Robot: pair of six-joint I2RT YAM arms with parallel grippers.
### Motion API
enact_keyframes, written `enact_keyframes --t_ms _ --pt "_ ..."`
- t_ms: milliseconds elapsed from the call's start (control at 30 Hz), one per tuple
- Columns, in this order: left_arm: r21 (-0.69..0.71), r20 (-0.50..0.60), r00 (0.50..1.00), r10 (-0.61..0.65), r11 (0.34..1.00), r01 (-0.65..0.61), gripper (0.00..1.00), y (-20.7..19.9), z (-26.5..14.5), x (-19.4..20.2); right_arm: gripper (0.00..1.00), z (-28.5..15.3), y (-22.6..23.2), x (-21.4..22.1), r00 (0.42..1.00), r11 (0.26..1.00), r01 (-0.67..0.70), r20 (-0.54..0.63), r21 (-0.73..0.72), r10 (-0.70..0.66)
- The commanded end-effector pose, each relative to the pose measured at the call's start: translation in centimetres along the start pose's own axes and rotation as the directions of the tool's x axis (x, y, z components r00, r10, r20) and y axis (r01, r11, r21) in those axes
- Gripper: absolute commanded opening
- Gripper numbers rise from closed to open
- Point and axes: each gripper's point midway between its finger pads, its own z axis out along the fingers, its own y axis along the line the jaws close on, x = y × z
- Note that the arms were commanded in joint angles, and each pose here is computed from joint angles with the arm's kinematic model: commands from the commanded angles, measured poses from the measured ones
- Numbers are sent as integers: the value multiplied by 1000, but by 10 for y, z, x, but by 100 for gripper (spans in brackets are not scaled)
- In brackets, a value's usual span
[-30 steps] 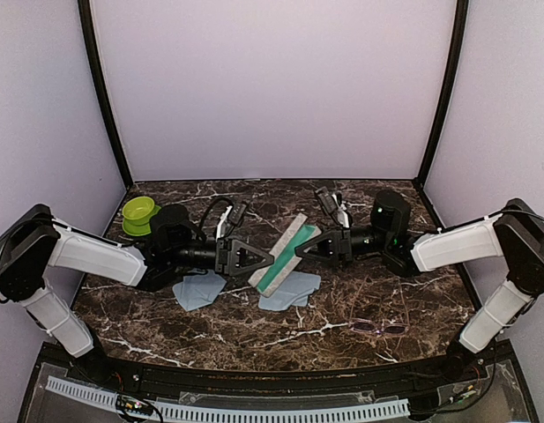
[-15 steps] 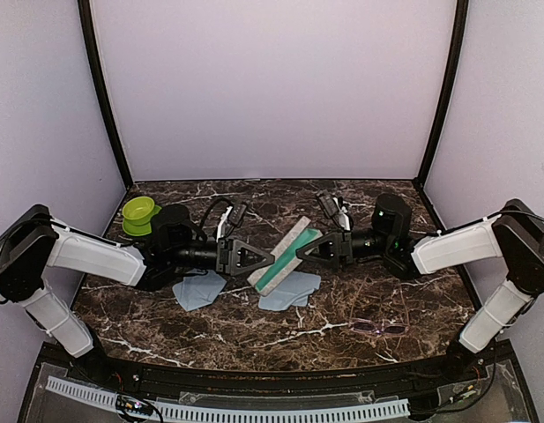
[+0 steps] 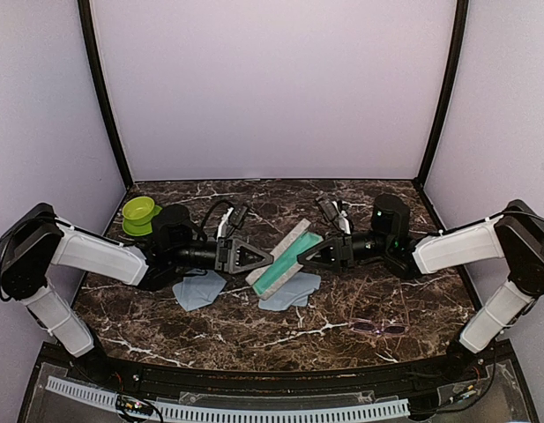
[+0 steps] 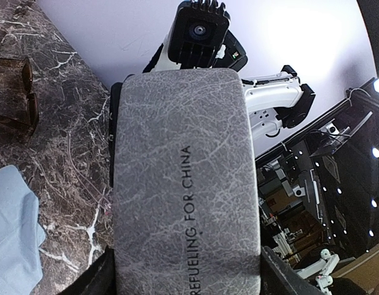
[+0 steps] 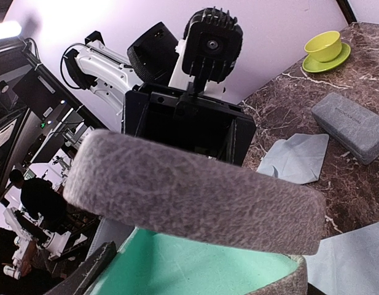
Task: Organize the sunglasses
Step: Open the sunglasses case.
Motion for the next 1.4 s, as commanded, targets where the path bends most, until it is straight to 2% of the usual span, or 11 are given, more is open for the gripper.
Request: enact_keyframes --t_ms 0,400,667,833,1000,1100,1167,1267,1367 --pt "-88 26 971 -237 967 238 0 41 -15 6 0 -7 36 -20 966 962 258 18 -84 -257" --pt "68 -40 941 -337 938 339 0 25 -24 13 0 -11 46 -18 946 941 323 2 -100 -324" --pt "96 -35 916 -400 911 401 0 29 -30 17 0 -13 51 -18 938 933 344 5 -109 -346" --pt "80 -27 921 -389 917 390 0 32 -31 17 0 -11 48 -21 943 939 331 8 -97 -332" --pt "62 -10 935 -354 933 354 0 30 -31 12 1 -7 17 -29 969 968 246 -9 43 -246" --pt "46 -5 945 -326 944 326 0 29 -30 9 17 -10 -4 -37 979 964 201 -13 173 -202" --pt "32 -8 953 -303 952 303 0 28 -30 8 29 -16 -22 -44 985 938 173 -25 302 -174" --pt "-6 -14 971 -239 971 239 0 28 -31 5 42 -28 -43 -46 991 885 129 -39 447 -125" --pt "-75 -40 979 -201 977 198 0 32 -32 7 73 -35 -57 -37 996 850 89 -62 519 -66"
